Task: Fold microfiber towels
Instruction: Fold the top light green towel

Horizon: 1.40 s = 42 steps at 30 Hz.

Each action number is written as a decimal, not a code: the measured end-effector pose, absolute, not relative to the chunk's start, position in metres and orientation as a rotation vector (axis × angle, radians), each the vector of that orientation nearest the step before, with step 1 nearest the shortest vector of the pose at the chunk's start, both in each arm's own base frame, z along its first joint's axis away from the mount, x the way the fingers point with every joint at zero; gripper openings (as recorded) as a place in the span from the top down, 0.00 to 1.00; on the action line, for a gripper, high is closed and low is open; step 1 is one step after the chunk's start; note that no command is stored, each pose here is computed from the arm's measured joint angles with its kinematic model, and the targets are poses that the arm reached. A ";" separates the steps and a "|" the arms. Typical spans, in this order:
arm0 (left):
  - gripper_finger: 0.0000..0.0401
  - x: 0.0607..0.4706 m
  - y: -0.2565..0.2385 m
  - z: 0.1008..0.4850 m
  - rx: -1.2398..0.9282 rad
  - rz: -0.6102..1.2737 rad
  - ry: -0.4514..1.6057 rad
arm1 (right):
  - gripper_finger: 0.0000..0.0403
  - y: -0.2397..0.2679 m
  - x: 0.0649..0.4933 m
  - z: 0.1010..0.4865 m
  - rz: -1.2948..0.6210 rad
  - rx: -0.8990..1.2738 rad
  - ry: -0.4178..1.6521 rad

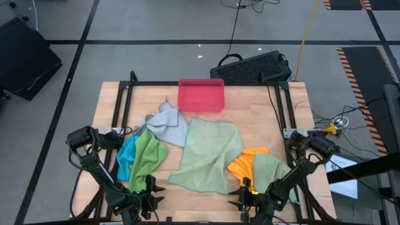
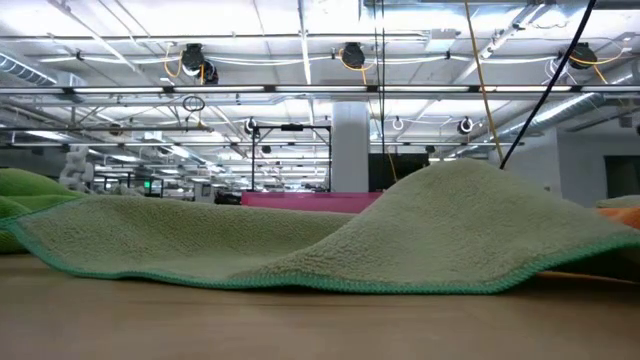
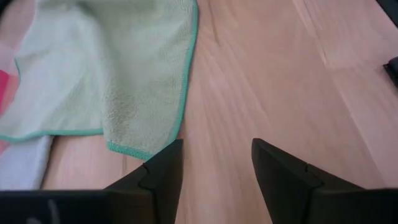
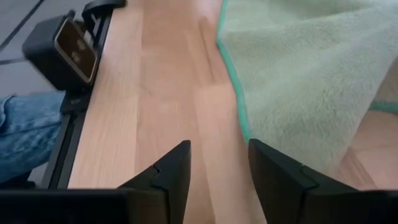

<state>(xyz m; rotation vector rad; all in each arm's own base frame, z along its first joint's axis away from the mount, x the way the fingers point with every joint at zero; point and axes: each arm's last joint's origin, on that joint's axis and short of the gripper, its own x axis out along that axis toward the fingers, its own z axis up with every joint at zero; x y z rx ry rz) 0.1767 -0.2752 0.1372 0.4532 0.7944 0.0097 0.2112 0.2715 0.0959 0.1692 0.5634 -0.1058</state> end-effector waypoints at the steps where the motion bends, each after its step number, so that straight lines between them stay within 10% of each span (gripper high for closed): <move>1: 0.50 0.177 -0.275 0.137 0.466 0.010 0.788 | 0.61 0.272 0.209 0.096 -0.104 0.163 0.568; 12: 0.34 0.193 -0.267 0.138 0.541 0.024 0.774 | 0.56 0.266 0.202 0.091 -0.139 0.087 0.624; 42: 0.39 0.196 -0.233 0.104 0.693 0.025 0.761 | 0.56 0.249 0.228 0.102 -0.233 -0.037 0.798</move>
